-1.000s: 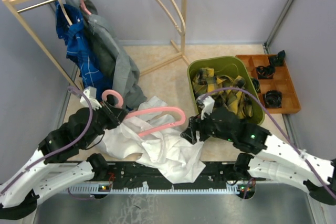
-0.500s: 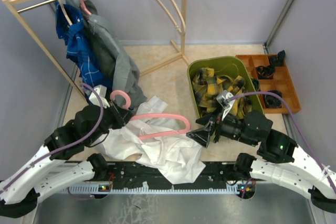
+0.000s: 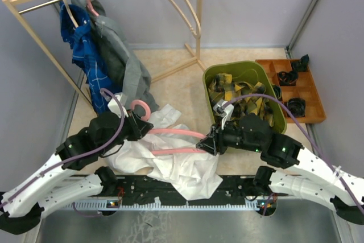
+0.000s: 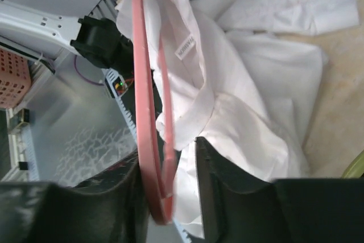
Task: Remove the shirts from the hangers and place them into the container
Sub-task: Remove the shirt from the hanger.
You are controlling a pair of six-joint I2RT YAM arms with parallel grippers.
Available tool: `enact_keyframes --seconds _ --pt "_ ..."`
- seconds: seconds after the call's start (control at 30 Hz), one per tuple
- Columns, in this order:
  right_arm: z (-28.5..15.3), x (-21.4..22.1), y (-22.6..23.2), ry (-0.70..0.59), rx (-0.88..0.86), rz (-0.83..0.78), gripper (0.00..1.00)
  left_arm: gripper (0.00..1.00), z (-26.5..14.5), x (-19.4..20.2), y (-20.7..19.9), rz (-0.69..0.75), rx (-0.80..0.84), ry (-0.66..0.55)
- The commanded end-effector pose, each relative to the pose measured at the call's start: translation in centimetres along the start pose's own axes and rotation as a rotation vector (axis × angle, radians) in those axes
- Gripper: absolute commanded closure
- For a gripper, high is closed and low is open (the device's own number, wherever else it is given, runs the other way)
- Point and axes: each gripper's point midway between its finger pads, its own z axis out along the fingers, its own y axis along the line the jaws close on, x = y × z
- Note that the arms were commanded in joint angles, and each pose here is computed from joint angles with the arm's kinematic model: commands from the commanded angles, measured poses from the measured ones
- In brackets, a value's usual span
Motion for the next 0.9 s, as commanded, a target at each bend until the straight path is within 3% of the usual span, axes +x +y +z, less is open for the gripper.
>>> enact_keyframes --seconds 0.0,0.07,0.1,0.27,0.37,0.53,0.87 --pt "-1.0 -2.0 1.9 -0.053 -0.063 -0.005 0.76 1.0 -0.6 -1.2 -1.1 -0.009 0.059 -0.046" --pt "-1.5 -2.7 2.1 -0.094 -0.07 -0.001 0.93 0.97 -0.7 -1.1 -0.7 -0.012 0.046 -0.047" --pt "-1.8 -3.2 2.1 -0.123 -0.063 0.002 1.0 0.88 -0.8 -1.1 -0.5 -0.02 0.035 -0.048" --pt "-4.6 -5.0 0.4 -0.243 0.047 0.015 1.0 0.44 -1.1 -0.7 0.0 -0.01 0.023 -0.036" --pt "-6.6 -5.4 -0.1 -0.283 0.082 0.004 1.0 0.33 -1.3 -0.5 0.6 0.004 0.003 -0.03" --pt "-9.4 -4.9 -1.1 -0.303 0.138 0.013 1.0 0.25 -1.3 -0.5 0.8 0.028 0.007 -0.043" --pt "-14.4 -6.2 -2.7 -0.457 0.231 0.051 1.0 0.26 -0.4 0.7 2.3 0.033 -0.065 -0.007"
